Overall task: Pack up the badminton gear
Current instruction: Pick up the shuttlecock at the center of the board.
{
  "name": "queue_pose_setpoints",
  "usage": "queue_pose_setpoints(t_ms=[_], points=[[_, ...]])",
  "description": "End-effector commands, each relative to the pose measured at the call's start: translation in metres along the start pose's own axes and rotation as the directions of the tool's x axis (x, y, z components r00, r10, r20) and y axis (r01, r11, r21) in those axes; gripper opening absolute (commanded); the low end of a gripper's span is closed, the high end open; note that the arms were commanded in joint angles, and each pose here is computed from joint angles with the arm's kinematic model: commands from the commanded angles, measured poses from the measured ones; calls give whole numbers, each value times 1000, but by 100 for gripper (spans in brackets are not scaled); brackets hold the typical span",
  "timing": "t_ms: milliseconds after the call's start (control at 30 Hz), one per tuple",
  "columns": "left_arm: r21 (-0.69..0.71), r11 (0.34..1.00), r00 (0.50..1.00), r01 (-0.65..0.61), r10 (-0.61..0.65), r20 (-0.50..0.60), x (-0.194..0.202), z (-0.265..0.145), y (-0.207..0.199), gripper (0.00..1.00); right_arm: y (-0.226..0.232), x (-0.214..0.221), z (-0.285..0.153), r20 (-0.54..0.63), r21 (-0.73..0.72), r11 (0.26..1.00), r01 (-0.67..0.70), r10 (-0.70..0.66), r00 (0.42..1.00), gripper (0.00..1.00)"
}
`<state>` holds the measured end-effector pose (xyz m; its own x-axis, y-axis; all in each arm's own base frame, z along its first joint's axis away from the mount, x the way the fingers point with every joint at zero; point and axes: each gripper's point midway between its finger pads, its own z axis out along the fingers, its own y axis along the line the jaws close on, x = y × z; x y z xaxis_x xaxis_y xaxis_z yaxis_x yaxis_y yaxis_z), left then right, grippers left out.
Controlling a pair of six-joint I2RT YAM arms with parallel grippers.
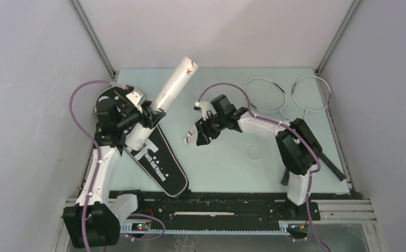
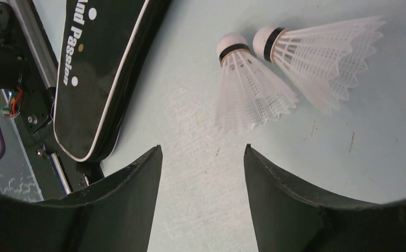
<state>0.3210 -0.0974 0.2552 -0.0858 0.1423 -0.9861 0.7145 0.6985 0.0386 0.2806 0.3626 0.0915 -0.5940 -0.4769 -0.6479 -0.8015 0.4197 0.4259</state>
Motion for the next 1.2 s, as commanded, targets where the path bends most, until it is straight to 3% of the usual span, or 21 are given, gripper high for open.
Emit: queue_pose_setpoints(t_ms=[0, 500, 633, 800, 967, 1167], points=[[-31, 997, 993, -78, 80, 84, -34, -7, 3, 37, 5, -28, 15, 48, -18, 1000, 20, -19, 999, 67], [-13, 996, 992, -83, 84, 95, -36, -9, -4, 37, -9, -23, 48, -5, 31, 999, -37, 38, 999, 56], [-7, 996, 992, -83, 84, 95, -36, -9, -5, 37, -9, -22, 50, -10, 30, 998, -47, 47, 999, 45], [0, 996, 992, -85, 85, 96, -35, -9, -6, 37, -5, -24, 46, -8, 18, 999, -47, 48, 999, 19], [46, 994, 991, -101, 97, 92, -32, -7, -11, 37, 22, -29, 17, 8, -53, 999, 5, -4, 1000, 4], [158, 981, 990, -115, 100, 99, -25, -4, -28, 38, 39, -28, -55, 94, -129, 978, 163, -152, 984, 0]])
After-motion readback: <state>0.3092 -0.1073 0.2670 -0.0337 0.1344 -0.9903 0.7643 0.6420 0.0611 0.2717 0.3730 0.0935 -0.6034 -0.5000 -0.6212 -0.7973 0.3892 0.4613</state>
